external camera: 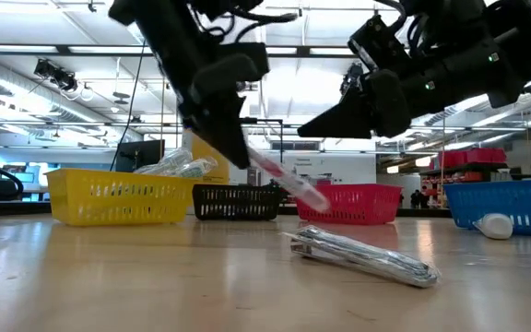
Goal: Pick & Place Travel size toiletries
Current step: Put the red toothbrush into the yellow basket
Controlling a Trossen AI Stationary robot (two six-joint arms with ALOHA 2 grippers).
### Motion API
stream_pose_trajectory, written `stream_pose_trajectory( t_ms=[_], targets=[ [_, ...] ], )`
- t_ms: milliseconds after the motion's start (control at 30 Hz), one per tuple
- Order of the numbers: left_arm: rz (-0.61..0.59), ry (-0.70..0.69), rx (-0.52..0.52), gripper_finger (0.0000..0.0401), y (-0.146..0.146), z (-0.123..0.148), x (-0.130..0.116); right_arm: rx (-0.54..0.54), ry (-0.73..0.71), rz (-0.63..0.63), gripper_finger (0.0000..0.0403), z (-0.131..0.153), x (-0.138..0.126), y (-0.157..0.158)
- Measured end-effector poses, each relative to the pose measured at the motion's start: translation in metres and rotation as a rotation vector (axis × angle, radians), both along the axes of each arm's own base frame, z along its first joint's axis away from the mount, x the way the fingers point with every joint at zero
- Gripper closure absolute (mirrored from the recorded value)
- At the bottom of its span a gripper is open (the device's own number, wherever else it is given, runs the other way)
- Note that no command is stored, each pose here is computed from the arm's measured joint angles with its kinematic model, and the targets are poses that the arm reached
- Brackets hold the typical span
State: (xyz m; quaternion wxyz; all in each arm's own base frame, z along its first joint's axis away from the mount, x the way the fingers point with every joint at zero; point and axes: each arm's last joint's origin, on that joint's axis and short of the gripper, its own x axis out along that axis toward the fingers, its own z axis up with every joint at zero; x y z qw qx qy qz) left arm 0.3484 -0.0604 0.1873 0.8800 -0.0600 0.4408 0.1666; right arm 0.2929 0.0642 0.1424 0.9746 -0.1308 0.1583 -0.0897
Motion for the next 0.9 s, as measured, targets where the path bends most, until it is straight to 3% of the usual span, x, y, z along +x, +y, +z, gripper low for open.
stream_pose_trajectory(
  t_ms=[267,433,533,633,900],
  targets=[
    [0.145,0.073,0.082,0.0376,-0.002,0.05,-0.025,-0.001,0.017,-0.005,0.0306,-0.002,-0.001,0.0],
    [0.292,-0.032,0.121,0.0372,-0.009,0.09,-0.061,0.006,0.046,-0.011,0.0306,-0.005,-0.002,0.0],
    [0.416,-0.07,0.14,0.0374,-0.017,0.1,-0.087,0.023,0.048,-0.018,0.0306,-0.006,-0.002,-0.001],
    [0.478,-0.086,0.125,0.0377,-0.03,0.096,-0.106,0.039,0.063,-0.025,0.0306,-0.007,-0.003,-0.001],
    [0.58,-0.084,0.079,0.0373,-0.045,0.043,-0.124,0.043,0.079,-0.028,0.0306,-0.009,-0.004,-0.001]
  ],
)
